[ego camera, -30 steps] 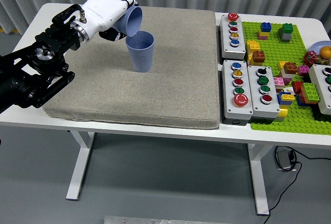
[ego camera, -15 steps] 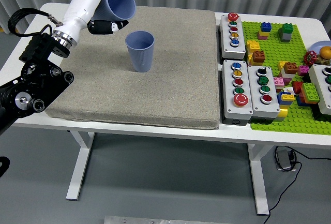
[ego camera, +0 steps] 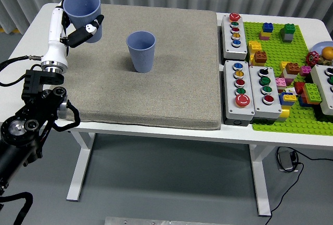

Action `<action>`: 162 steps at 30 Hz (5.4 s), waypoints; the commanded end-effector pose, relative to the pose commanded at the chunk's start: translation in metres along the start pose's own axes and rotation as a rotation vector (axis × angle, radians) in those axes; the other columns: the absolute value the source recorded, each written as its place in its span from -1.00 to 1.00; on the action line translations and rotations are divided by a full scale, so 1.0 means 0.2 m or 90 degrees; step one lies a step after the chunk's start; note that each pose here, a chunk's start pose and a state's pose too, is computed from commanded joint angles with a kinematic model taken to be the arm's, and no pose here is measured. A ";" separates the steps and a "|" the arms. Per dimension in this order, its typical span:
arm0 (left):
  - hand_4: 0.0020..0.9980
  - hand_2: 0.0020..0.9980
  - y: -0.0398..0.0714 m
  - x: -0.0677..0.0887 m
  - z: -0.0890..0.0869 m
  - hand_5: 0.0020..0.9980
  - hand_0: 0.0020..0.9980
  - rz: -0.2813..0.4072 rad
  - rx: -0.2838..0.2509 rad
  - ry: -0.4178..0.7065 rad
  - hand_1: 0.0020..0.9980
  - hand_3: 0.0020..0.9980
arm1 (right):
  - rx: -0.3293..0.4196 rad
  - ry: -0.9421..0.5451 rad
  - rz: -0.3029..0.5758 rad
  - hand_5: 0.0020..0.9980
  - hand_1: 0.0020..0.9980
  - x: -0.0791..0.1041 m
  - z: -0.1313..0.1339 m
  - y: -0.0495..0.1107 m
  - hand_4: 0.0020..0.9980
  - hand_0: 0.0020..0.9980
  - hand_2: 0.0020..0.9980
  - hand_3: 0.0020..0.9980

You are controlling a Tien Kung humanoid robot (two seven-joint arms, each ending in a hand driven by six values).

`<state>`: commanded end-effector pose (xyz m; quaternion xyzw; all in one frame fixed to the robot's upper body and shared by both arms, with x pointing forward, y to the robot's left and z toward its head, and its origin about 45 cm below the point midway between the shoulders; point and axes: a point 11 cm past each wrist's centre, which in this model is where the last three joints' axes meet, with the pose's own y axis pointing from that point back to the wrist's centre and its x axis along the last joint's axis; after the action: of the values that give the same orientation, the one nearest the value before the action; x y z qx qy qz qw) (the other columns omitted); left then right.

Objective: Pick cup pour cup place

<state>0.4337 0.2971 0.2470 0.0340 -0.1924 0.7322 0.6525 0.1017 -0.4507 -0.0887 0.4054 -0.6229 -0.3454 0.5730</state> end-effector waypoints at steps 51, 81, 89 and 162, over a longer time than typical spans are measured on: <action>0.72 0.29 0.33 -0.24 -0.43 -0.37 0.21 -0.021 0.090 -0.008 0.19 0.33 | -0.007 0.006 -0.007 -0.65 0.31 -0.03 0.03 0.00 -1.00 0.38 0.19 0.16; 0.73 0.30 0.34 -0.24 -0.42 -0.36 0.22 -0.022 0.079 -0.012 0.20 0.34 | -0.007 0.005 -0.007 -0.65 0.31 -0.03 0.03 0.00 -1.00 0.38 0.19 0.16; 0.75 0.30 0.38 -0.24 -0.46 -0.34 0.22 -0.023 0.094 -0.013 0.20 0.34 | -0.009 0.005 -0.009 -0.65 0.31 -0.04 0.04 0.00 -1.00 0.38 0.19 0.16; 1.00 1.00 0.27 0.00 -0.30 0.32 0.67 0.039 0.049 0.087 0.74 1.00 | -0.008 0.006 -0.008 -0.65 0.31 -0.03 0.03 0.00 -1.00 0.38 0.17 0.16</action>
<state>0.3926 0.3128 0.1796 0.0027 -0.1201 0.7591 0.6398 0.0953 -0.4454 -0.0924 0.4073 -0.6152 -0.3511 0.5765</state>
